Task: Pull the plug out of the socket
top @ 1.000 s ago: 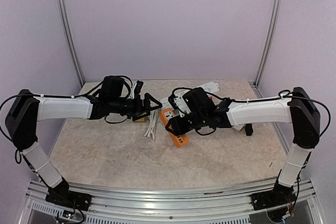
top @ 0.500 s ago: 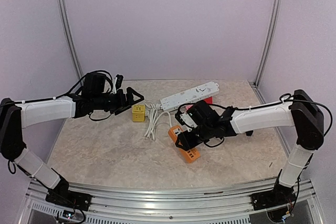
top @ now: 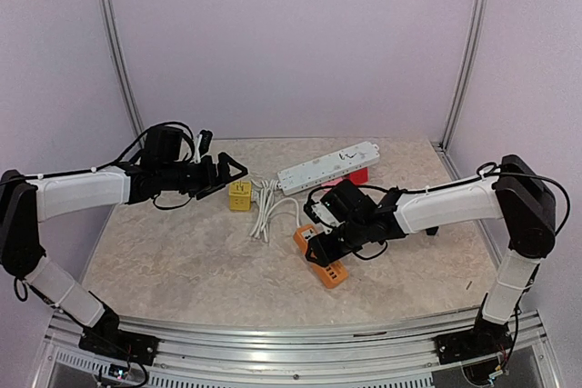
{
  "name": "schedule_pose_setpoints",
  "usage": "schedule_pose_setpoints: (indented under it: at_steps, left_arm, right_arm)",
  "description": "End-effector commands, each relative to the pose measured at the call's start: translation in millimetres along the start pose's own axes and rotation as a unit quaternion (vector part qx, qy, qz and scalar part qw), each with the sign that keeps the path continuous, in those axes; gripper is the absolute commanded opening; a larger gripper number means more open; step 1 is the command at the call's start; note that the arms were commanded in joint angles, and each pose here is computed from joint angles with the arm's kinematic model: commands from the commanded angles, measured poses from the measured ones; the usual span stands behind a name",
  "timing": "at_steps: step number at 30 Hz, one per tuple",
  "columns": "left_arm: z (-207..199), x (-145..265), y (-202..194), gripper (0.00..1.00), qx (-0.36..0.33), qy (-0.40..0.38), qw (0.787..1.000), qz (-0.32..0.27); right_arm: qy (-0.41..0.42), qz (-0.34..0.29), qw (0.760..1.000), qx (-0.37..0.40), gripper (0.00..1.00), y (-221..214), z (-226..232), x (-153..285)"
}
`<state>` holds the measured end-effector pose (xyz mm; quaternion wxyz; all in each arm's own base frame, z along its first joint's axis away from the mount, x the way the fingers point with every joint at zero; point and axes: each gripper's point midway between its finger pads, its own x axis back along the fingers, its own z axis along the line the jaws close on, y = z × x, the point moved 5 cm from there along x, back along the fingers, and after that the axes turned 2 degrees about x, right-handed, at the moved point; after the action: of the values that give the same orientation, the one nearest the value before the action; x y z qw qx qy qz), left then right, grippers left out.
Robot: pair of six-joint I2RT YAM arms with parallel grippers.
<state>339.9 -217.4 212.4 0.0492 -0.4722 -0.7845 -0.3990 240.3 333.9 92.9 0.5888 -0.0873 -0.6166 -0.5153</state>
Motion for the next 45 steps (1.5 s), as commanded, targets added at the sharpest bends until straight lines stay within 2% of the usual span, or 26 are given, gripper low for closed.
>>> schedule_pose_setpoints:
  at_steps: [1, 3, 5, 10, 17, 25, 33, 36, 45]
  left_arm:
    - [6, -2, 3, 0.99, -0.011, 0.013, 1.000, -0.001]
    - [5, -4, 3, 0.99, -0.013, 0.011, 1.000, 0.000]
    - [5, -4, 4, 0.99, -0.014, 0.011, 1.000, -0.001]
    - [5, -3, 5, 0.99, -0.014, 0.014, 1.000, 0.000]
    - [5, 14, 19, 0.99, -0.027, 0.021, 0.999, 0.003]
    - [2, 48, 52, 0.99, -0.081, 0.037, 0.996, 0.023]
    - [27, 58, 56, 0.99, -0.147, 0.069, 0.987, -0.004]
    - [34, 60, 55, 0.99, -0.130, 0.064, 0.989, -0.003]
    - [35, 66, 62, 0.99, -0.128, 0.061, 0.990, -0.019]
  right_arm:
    - [0.010, 0.004, 1.000, 0.001, 0.59, -2, 7, -2]
    - [0.013, -0.002, 1.000, 0.000, 0.71, 0, 8, 0]
    - [0.013, -0.009, 1.000, -0.002, 0.79, 2, 8, 5]
    - [0.001, -0.034, 0.999, -0.007, 0.87, 15, 5, 22]
    - [-0.033, -0.097, 0.993, -0.050, 0.88, 53, -36, 65]
    - [-0.060, -0.190, 0.969, -0.145, 0.86, 93, -131, 103]
    - [-0.079, -0.238, 0.943, -0.220, 0.84, 107, -224, 108]
    - [-0.053, -0.256, 0.937, -0.232, 0.84, 112, -245, 105]
    - [-0.031, -0.260, 0.930, -0.259, 0.82, 126, -290, 75]
